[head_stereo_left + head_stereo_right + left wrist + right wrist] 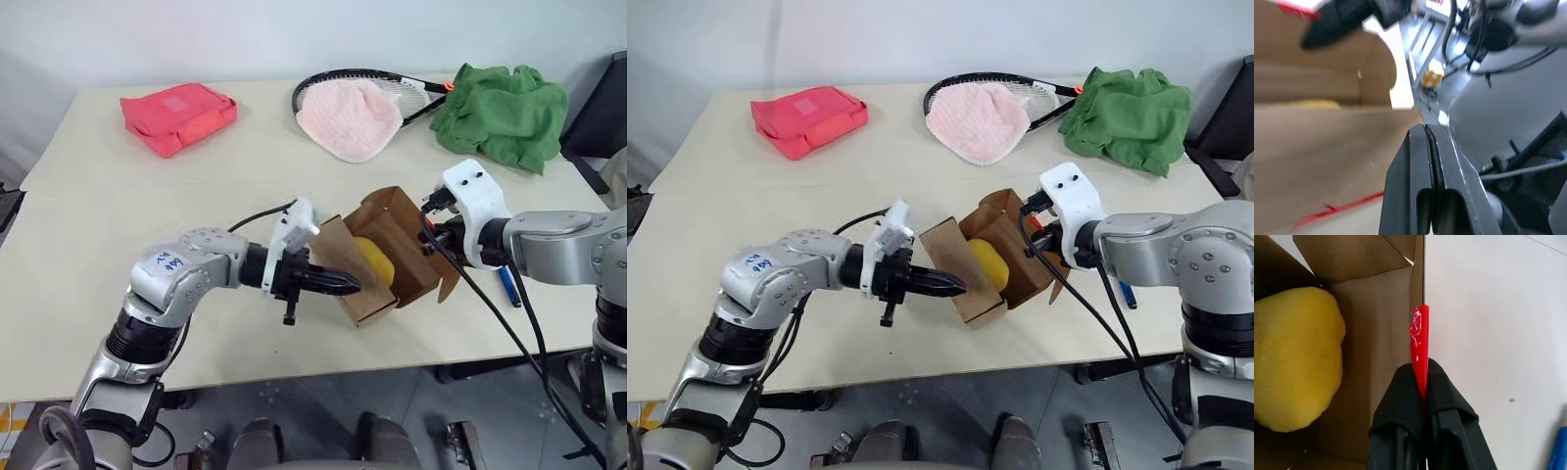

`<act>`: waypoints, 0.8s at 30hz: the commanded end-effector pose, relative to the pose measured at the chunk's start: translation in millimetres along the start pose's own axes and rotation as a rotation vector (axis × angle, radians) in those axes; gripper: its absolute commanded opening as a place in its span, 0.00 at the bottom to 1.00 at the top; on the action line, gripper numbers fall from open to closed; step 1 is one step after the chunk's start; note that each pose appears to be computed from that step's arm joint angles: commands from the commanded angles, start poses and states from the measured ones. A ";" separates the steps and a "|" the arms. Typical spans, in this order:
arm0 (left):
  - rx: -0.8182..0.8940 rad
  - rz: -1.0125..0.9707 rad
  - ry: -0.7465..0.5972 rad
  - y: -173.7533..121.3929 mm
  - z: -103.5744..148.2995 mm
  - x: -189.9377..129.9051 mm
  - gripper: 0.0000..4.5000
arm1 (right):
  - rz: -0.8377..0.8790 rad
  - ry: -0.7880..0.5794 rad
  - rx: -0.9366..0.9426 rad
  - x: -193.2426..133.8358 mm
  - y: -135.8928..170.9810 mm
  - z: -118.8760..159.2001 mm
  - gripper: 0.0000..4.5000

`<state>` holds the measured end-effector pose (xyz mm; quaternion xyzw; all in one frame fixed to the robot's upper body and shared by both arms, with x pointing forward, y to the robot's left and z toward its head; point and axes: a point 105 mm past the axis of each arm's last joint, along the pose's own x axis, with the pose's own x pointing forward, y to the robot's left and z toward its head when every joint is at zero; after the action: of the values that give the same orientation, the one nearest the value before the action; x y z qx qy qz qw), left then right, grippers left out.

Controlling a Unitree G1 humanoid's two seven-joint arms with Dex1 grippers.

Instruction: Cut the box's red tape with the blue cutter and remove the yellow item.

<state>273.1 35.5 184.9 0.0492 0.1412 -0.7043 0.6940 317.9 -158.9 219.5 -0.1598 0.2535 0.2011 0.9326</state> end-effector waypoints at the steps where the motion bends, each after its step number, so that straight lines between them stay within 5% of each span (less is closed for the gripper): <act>1: 0.022 0.055 0.036 9.3 -9.1 1.7 0.00 | -0.036 -0.034 -0.021 -9.1 -8.7 10.9 0.00; 10: -0.003 0.210 0.077 33.7 -30.1 -12.1 0.00 | -0.015 -0.031 -0.056 -16.5 -9.8 13.3 0.00; 24: -0.082 0.277 0.159 27.2 -61.8 -34.1 0.00 | 0.067 -0.017 -0.092 -24.9 2.1 16.2 0.00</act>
<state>293.1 88.1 123.8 0.0846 0.2347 -0.5876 0.7697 306.8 -161.9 238.2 -0.1858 0.2561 0.2382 0.9182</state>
